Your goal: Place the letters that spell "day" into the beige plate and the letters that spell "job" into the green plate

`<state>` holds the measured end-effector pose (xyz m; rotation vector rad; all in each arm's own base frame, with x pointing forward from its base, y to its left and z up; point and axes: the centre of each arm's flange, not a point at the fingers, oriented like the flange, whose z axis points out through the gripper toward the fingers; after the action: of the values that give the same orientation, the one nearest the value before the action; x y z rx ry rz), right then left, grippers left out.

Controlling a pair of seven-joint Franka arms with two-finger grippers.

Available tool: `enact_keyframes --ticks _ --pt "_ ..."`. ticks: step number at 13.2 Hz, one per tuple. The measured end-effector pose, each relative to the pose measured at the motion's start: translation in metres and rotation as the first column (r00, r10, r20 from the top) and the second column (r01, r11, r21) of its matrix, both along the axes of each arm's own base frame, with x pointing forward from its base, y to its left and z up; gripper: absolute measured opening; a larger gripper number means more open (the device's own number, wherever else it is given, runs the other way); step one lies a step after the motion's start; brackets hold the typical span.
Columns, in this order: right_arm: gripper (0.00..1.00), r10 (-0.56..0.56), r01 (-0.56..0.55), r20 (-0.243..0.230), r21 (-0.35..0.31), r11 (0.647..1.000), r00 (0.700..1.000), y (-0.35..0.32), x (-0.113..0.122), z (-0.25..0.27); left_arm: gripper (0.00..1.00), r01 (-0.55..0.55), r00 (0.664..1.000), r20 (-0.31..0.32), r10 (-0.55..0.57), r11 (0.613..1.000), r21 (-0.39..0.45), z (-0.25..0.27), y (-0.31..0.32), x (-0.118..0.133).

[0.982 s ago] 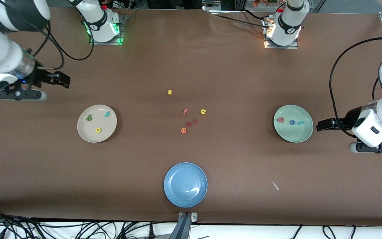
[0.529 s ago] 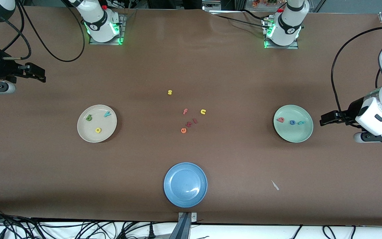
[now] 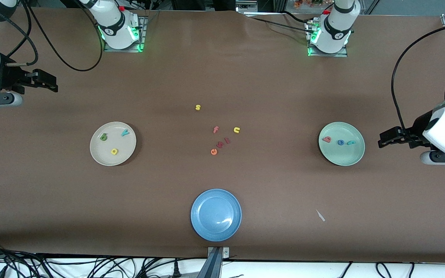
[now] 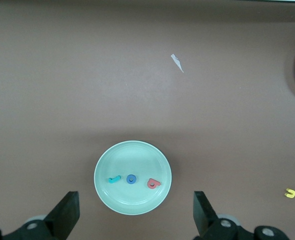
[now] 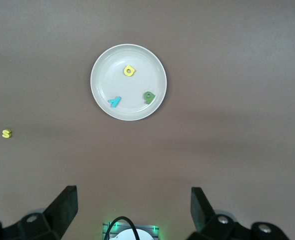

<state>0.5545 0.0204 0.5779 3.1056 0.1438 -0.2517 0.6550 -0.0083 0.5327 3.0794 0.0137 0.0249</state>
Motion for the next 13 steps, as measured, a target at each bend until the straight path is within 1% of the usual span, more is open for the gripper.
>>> enact_keyframes --ticks 3,6,13 --pt "1.0 0.009 -0.009 -0.003 0.015 1.0 1.0 0.007 0.0 -0.001 1.0 0.028 1.0 0.006 -0.028 1.0 0.003 0.008 0.0 0.0" --pt "1.0 0.018 -0.018 -0.007 0.016 1.0 1.0 0.012 0.001 -0.003 1.0 0.03 0.999 0.018 -0.03 1.0 0.004 0.015 0.0 0.0" --pt "1.0 0.027 -0.027 -0.019 0.017 0.999 0.999 0.017 0.003 -0.01 1.0 0.031 0.999 0.018 -0.031 1.0 0.005 0.017 0.0 -0.001"
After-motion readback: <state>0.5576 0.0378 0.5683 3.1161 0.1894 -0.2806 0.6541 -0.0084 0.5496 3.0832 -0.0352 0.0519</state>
